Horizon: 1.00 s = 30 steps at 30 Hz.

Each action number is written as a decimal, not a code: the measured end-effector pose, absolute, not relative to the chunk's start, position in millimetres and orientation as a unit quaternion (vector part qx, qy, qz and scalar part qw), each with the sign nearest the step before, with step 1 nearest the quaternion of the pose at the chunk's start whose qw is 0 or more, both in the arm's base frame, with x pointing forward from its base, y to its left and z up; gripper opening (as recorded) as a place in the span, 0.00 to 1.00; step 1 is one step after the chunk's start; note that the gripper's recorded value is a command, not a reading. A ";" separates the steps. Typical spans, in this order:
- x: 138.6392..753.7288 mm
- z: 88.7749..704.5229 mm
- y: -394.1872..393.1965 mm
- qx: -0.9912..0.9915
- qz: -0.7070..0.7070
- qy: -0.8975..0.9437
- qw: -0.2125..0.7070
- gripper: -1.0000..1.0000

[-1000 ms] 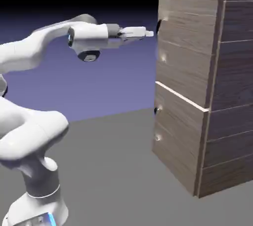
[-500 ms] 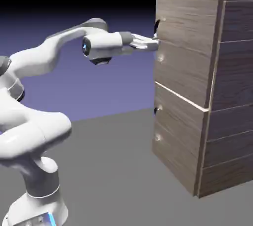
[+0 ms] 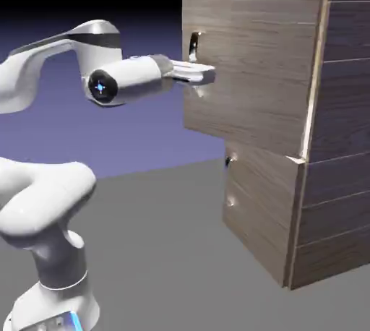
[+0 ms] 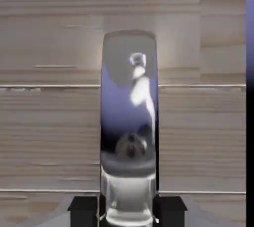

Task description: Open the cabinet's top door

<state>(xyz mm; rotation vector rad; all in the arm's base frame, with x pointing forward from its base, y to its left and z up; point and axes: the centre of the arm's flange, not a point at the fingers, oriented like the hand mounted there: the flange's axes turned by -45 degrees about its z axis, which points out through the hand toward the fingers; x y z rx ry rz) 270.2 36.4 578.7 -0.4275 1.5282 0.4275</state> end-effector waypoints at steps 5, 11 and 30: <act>253.1 578.7 4.6 -0.229 0.229 0.669 0.669 0.00; 237.3 578.7 -36.3 -0.274 0.274 0.652 0.652 0.00; 230.5 578.7 -198.1 -0.431 0.431 0.561 0.561 0.00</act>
